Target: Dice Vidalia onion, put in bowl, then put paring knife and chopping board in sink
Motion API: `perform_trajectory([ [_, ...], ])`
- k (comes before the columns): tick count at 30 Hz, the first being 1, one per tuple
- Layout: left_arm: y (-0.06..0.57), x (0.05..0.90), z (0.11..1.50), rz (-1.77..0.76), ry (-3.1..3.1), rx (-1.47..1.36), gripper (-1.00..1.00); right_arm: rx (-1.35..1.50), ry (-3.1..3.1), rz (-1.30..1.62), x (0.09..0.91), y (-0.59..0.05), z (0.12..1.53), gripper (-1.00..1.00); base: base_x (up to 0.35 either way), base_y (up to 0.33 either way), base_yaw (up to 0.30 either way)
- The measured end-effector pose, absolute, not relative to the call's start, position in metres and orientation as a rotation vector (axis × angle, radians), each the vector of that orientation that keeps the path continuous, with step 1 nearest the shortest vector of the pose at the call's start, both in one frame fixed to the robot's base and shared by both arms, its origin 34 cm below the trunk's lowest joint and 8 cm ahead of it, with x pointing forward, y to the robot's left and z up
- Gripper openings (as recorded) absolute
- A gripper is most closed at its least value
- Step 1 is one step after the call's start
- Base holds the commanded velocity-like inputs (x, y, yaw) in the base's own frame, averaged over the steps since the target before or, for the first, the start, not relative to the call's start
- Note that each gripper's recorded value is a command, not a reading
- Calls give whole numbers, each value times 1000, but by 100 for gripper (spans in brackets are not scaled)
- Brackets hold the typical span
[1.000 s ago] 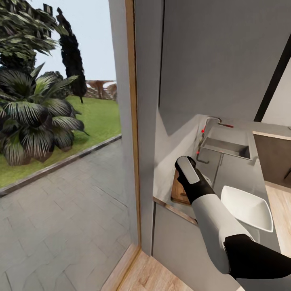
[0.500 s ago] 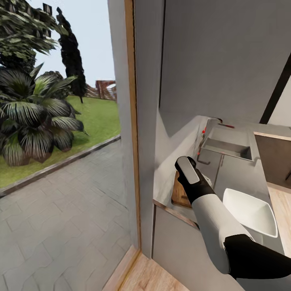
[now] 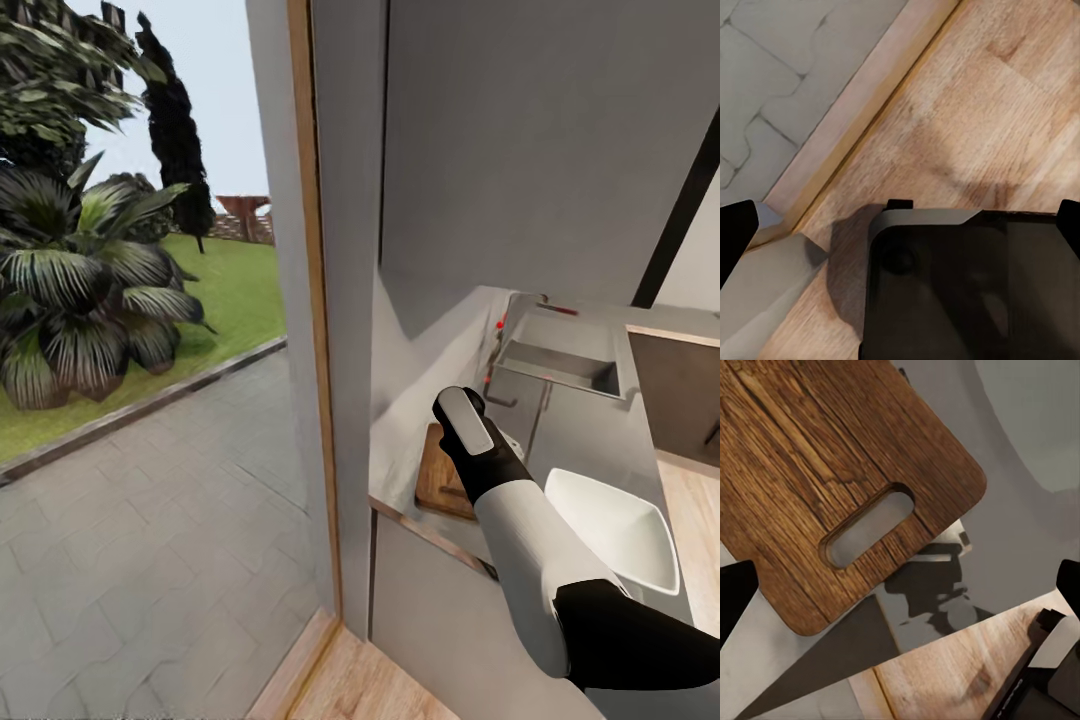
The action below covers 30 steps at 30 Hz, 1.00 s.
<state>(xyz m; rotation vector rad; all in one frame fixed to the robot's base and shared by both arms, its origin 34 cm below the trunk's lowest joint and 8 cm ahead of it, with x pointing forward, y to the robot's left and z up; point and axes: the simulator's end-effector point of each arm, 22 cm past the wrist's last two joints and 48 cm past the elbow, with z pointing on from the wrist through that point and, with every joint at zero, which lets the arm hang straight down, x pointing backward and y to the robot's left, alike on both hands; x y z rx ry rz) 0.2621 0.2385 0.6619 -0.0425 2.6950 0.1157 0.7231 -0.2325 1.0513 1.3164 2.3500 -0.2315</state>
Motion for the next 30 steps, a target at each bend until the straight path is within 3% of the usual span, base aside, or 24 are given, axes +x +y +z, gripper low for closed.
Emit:
perform_trajectory([
  [30, 238, 246, 655, 118, 2741, -40, 100, 1324, 2387, -264, 725, -232, 1022, 100, 0, -1, 0],
])
